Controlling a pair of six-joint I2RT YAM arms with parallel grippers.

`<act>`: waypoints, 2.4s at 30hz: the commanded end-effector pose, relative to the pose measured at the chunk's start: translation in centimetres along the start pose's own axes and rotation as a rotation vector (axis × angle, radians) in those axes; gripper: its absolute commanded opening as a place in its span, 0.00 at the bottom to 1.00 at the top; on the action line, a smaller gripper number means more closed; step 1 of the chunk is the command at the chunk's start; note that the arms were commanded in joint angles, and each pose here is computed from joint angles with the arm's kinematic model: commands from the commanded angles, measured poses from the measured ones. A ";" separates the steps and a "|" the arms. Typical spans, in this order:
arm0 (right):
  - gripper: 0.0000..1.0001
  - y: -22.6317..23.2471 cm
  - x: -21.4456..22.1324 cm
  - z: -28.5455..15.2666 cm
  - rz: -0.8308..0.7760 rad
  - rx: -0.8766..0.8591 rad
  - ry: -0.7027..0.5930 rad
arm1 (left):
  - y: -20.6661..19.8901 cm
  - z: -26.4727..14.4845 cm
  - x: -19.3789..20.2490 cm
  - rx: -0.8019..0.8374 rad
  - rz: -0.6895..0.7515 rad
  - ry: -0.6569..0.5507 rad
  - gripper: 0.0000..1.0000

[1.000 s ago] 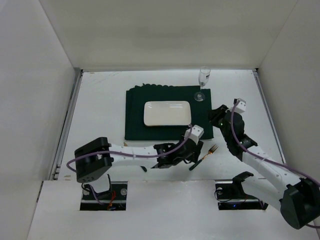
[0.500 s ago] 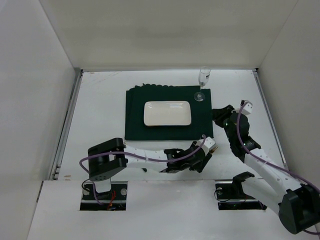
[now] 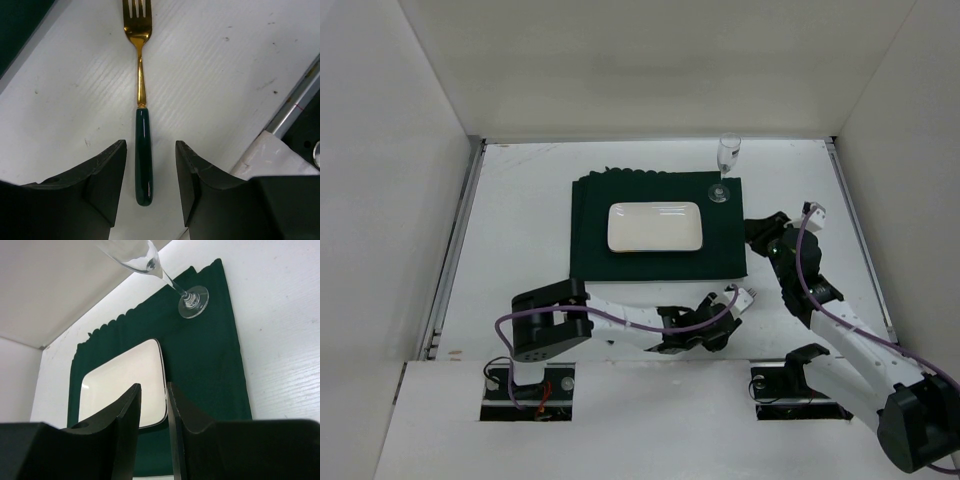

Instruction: Set the dinner table for one person

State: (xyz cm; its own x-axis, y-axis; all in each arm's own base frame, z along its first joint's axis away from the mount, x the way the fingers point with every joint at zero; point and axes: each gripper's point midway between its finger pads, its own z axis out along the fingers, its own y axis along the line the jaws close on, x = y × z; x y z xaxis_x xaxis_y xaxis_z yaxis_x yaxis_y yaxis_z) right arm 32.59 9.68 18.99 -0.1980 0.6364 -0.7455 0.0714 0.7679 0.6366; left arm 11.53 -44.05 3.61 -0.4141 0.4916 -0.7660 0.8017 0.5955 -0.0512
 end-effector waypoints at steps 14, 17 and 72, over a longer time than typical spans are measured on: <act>0.33 1.4 -1.5 0.1 0.037 -0.066 -0.054 | 0.3 -1.6 2.1 0.002 0.070 0.028 0.07; 0.33 1.2 -1.9 -0.1 0.042 -0.060 -0.072 | 2.0 -4.4 3.4 -0.055 0.051 0.051 0.07; 0.38 3.4 0.7 0.8 0.035 -0.140 0.019 | 38.9 -9.0 3.0 -0.757 -0.625 0.007 0.28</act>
State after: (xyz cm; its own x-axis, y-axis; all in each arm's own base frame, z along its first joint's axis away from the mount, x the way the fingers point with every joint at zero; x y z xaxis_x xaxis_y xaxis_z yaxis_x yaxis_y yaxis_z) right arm 33.01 11.44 17.87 -0.2481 0.6499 -0.7184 0.0187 0.7447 0.6672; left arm 36.53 -13.62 3.03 -0.7177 -0.0373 -0.6954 -0.0298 0.9993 -0.0229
